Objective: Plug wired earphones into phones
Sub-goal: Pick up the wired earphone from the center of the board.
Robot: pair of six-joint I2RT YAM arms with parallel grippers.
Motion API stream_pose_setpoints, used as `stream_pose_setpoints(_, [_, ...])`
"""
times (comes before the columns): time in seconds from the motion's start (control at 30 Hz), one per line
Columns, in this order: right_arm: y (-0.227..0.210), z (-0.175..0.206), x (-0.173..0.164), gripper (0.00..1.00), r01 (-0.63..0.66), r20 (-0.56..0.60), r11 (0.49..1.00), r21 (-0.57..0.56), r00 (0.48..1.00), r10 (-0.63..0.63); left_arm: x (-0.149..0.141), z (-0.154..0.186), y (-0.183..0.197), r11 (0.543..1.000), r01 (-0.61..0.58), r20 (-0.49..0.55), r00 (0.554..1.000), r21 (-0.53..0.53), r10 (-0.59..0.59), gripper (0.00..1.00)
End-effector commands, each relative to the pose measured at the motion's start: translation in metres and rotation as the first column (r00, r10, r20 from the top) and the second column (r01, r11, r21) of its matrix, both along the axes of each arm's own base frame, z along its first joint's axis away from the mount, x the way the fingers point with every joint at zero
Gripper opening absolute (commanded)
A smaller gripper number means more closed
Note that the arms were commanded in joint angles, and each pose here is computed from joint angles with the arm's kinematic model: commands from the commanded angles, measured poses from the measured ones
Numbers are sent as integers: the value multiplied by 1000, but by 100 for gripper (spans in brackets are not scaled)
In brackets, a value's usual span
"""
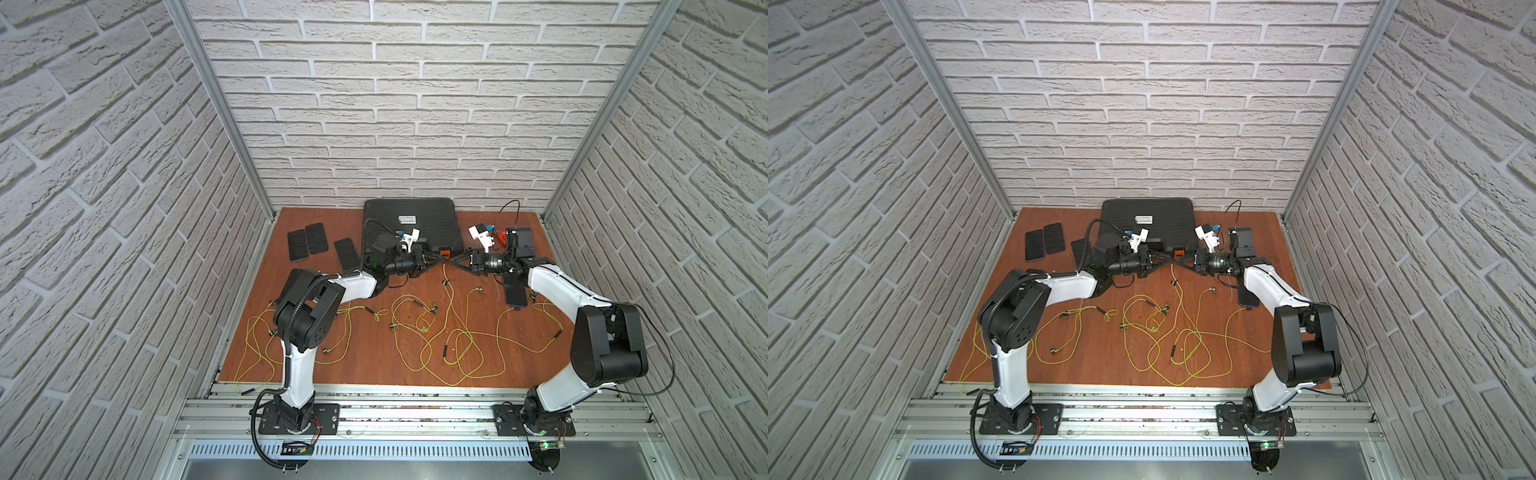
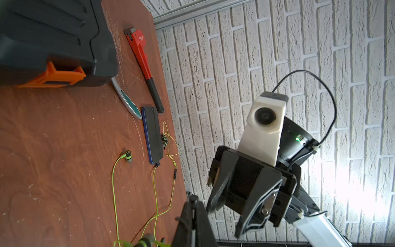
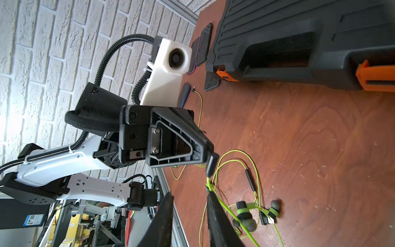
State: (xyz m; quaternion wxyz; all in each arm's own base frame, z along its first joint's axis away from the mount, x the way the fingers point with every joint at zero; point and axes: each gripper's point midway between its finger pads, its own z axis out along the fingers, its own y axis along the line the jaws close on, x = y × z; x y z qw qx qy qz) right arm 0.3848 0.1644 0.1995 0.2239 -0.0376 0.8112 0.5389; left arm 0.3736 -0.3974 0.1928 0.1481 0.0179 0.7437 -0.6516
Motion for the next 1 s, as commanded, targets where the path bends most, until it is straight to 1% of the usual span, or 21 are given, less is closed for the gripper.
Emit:
stream_pose_setpoints(0.0, [2, 0, 7, 29, -4, 16, 1000, 23, 1000, 3, -1, 23, -8, 998, 34, 80, 996, -58, -29, 0])
stream_pose_setpoints(0.23, [12, -4, 14, 28, -26, 7, 999, 33, 1000, 26, 0, 25, -8, 998, 34, 85, 996, -49, -30, 0])
stream_pose_setpoints(0.5, [15, -6, 15, 17, -23, 1, 999, 39, 1000, 23, 1, 25, -8, 998, 31, 86, 996, -49, -27, 0])
stream_pose_setpoints(0.7, [18, -4, 18, 16, -20, 0, 998, 63, 1000, 20, 1, 23, -8, 999, 27, 92, 996, -44, -22, 0])
stream_pose_setpoints(0.83, [18, -6, 19, 9, -15, -7, 998, 56, 1000, 16, 1, 23, -8, 999, 22, 92, 996, -42, -18, 0])
stream_pose_setpoints(0.93, [17, -7, 19, 8, -11, -10, 999, 51, 1000, 12, 2, 24, -6, 999, 11, 99, 995, -41, -7, 0])
stream_pose_setpoints(0.97, [17, -7, 19, 8, -9, -9, 999, 50, 1000, 10, 2, 23, -5, 999, 9, 97, 995, -39, -5, 4])
